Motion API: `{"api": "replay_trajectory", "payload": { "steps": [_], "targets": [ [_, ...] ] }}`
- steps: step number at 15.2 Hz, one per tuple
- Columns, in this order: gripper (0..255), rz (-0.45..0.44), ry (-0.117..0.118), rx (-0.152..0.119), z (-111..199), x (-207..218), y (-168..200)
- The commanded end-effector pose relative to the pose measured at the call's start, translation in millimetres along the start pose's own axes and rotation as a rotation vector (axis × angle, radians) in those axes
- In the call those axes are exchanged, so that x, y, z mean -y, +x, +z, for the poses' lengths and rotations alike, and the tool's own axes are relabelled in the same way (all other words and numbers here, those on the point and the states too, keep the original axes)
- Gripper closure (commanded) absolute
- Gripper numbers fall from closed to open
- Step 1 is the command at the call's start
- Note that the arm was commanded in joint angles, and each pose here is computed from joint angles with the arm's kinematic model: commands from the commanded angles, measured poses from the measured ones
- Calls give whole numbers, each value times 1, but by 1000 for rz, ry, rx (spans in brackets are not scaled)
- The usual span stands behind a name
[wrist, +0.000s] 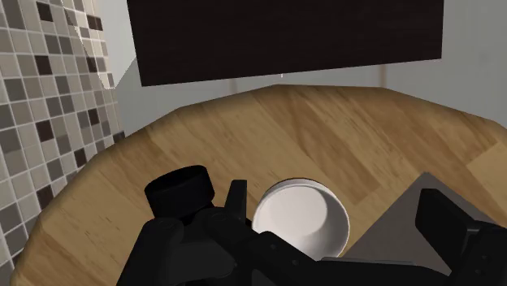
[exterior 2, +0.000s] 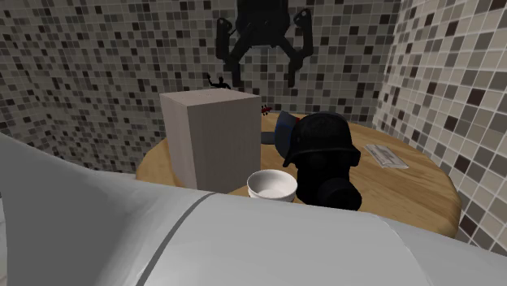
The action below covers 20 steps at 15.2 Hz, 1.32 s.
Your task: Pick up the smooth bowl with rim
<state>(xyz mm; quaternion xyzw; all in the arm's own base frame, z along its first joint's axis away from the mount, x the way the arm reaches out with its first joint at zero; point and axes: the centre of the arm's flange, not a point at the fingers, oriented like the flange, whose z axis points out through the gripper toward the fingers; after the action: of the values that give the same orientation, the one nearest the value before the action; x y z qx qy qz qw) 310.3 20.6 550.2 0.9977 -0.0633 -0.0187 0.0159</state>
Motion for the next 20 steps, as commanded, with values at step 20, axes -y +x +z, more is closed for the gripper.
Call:
{"api": "replay_trajectory", "payload": {
  "steps": [20],
  "targets": [
    [0,-48,-106,13,201,85,137]
  ]
}}
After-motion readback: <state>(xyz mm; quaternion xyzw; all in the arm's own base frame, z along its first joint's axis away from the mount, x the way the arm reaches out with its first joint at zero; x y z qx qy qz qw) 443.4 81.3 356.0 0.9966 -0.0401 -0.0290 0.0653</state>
